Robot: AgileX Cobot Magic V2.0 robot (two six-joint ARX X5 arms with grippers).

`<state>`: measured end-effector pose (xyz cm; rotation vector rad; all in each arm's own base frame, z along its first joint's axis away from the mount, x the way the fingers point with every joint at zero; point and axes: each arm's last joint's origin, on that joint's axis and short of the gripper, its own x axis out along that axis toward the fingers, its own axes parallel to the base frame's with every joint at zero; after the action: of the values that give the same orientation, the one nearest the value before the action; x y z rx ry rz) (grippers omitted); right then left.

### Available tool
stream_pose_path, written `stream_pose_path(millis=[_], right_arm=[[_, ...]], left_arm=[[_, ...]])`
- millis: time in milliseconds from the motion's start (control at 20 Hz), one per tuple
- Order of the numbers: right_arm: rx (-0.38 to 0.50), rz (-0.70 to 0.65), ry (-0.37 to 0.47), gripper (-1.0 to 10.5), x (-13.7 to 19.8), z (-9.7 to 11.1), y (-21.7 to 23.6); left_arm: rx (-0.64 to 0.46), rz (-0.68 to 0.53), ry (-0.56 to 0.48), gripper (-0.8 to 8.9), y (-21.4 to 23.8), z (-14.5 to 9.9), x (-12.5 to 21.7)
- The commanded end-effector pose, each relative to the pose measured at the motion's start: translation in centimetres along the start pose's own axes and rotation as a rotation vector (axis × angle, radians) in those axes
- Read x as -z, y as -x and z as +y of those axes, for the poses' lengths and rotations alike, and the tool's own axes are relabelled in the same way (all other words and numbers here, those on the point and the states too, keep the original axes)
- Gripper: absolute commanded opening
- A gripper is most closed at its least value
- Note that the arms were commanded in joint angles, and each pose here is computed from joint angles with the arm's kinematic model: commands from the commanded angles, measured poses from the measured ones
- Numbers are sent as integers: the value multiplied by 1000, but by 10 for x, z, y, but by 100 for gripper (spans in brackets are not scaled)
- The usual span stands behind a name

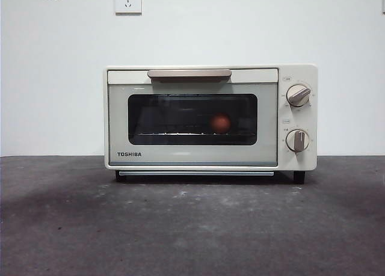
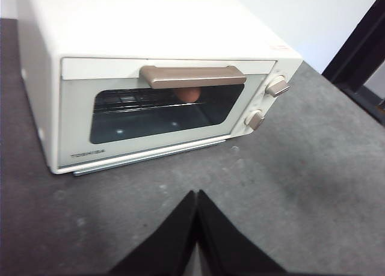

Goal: Eggoven

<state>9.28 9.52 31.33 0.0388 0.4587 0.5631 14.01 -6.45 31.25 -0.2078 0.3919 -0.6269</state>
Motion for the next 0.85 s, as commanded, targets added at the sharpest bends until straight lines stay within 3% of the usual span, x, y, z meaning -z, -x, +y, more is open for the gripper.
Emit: stream_pose_path(millis=[50, 300, 850], right_arm=[[-30, -63, 47, 6, 13, 2, -19], [-59, -162, 64, 6, 33, 1, -38], [3, -178, 59, 6, 36, -1, -40]], left_arm=[[-2, -10, -48, 7, 7, -3, -3], [-6, 5, -47, 7, 12, -4, 0], [-9, 19, -43, 7, 12, -4, 2]])
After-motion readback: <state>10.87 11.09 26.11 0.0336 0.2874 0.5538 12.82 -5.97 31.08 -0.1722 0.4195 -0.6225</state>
